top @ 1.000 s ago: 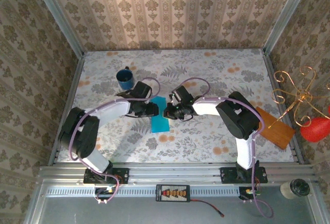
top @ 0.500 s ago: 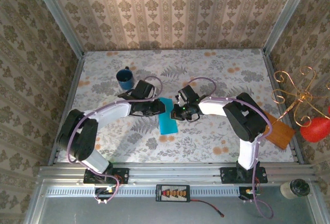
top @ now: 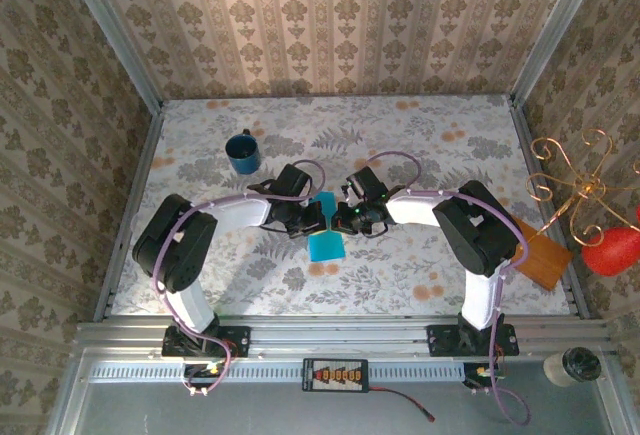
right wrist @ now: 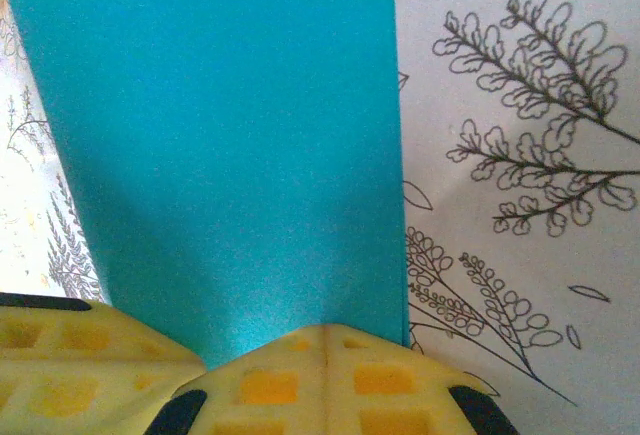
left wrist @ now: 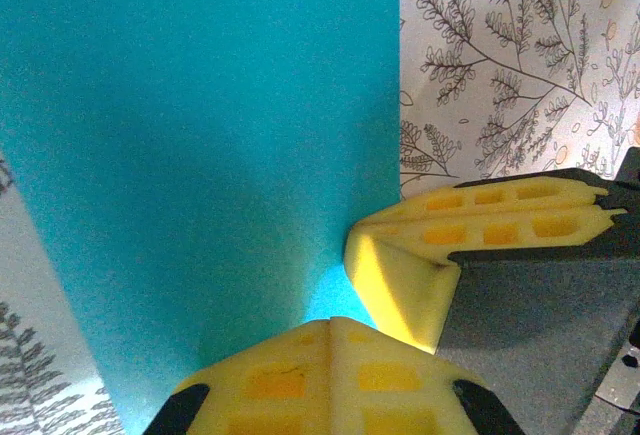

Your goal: Fold a paper plane with a square sheet of paper (pick it up from the middle)

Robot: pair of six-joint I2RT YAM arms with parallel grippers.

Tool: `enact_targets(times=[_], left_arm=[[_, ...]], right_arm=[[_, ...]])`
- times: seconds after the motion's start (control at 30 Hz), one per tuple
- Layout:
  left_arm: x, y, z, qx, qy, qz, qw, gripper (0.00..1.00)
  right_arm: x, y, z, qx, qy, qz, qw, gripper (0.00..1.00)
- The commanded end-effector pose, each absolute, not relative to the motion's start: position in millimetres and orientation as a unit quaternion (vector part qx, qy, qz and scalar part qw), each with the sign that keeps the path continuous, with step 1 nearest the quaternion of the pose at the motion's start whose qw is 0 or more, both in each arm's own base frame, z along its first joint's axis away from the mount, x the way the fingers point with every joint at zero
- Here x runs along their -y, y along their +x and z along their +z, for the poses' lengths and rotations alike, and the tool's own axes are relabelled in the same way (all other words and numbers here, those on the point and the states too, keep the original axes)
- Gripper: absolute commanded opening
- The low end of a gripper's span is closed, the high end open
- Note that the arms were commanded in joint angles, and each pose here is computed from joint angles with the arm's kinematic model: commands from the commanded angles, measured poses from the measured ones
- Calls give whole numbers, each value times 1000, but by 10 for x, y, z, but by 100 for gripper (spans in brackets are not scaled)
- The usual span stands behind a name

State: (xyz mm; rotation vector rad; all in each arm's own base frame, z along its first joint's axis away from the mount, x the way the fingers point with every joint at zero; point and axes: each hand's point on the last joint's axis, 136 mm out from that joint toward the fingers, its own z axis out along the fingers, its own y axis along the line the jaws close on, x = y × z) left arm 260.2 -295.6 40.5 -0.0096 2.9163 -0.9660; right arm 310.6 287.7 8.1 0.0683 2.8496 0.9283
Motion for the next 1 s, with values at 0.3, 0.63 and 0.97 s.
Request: enact_targets(times=[0.3, 0.63, 0.97], left_arm=[[3057, 2618, 337, -947, -5, -321, 24, 0], [2852, 2574, 221, -951, -1, -309, 9, 0], [2465, 2548, 125, -949, 0, -314, -9, 0]], right_arm=[[-2061, 2368, -799, -989, 74, 117, -55, 3], [-1921, 2256, -875, -991, 76, 83, -70, 2], [-1786, 2133, -958, -992, 69, 52, -91, 2]])
